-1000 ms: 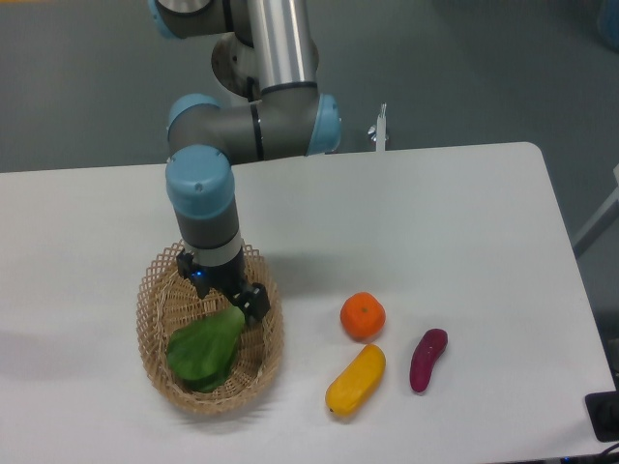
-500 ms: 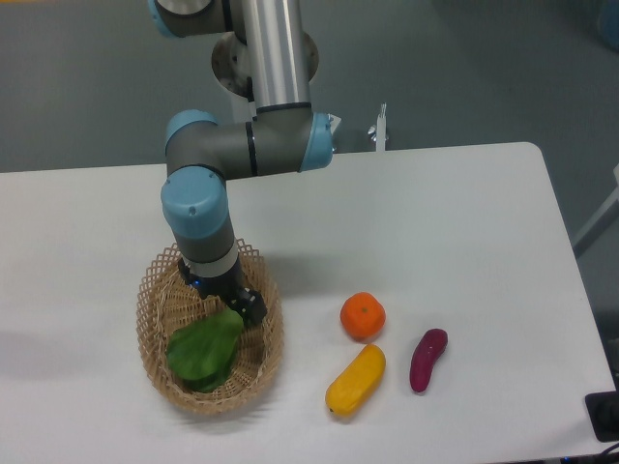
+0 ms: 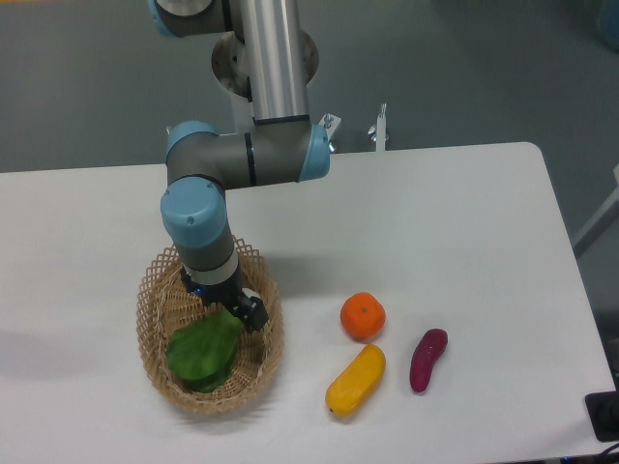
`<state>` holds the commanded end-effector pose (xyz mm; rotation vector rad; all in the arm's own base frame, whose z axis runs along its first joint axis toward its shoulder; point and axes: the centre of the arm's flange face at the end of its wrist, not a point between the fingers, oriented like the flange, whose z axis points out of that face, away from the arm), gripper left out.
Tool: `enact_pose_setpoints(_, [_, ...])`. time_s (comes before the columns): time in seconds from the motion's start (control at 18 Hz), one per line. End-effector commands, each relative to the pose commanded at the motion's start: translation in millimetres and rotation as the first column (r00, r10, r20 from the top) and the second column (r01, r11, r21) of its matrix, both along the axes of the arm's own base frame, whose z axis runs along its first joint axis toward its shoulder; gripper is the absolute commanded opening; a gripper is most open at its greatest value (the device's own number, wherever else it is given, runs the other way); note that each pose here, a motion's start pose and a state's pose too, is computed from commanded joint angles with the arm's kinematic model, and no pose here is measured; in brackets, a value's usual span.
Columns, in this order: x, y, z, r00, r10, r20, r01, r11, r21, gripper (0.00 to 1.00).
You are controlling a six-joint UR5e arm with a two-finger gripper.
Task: Pick up the green vegetable from the basket
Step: 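Lower the gripper onto the bok choy stem and close on it, then lift the bok choy out of the basket and carry it upward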
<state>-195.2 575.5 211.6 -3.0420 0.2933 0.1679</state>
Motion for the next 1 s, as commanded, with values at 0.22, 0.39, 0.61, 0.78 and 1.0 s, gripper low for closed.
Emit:
enact_pose_setpoints(0.22, [0.1,-0.1,1.8,1.0,-0.011,-0.003,0.011,1.0,0.002,0.27])
enact_pose_setpoints(0.39, [0.1,0.2,5.2,1.0,-0.012,-0.005,0.012,1.0,0.007,0.21])
enact_pose_setpoints(0.61, [-1.9,2.2,13.6,1.0,-0.013,-0.011,0.013,1.0,0.023,0.21])
enact_pose_setpoints(0.78, [-10.2,-1.9,40.6,1.0,-0.01,-0.029,0.012,0.998,0.06,0.21])
enact_pose_setpoints(1.0, [-52.2,-11.3,81.3,0.999,0.043,-0.012,-0.041,0.99,0.133,0.21])
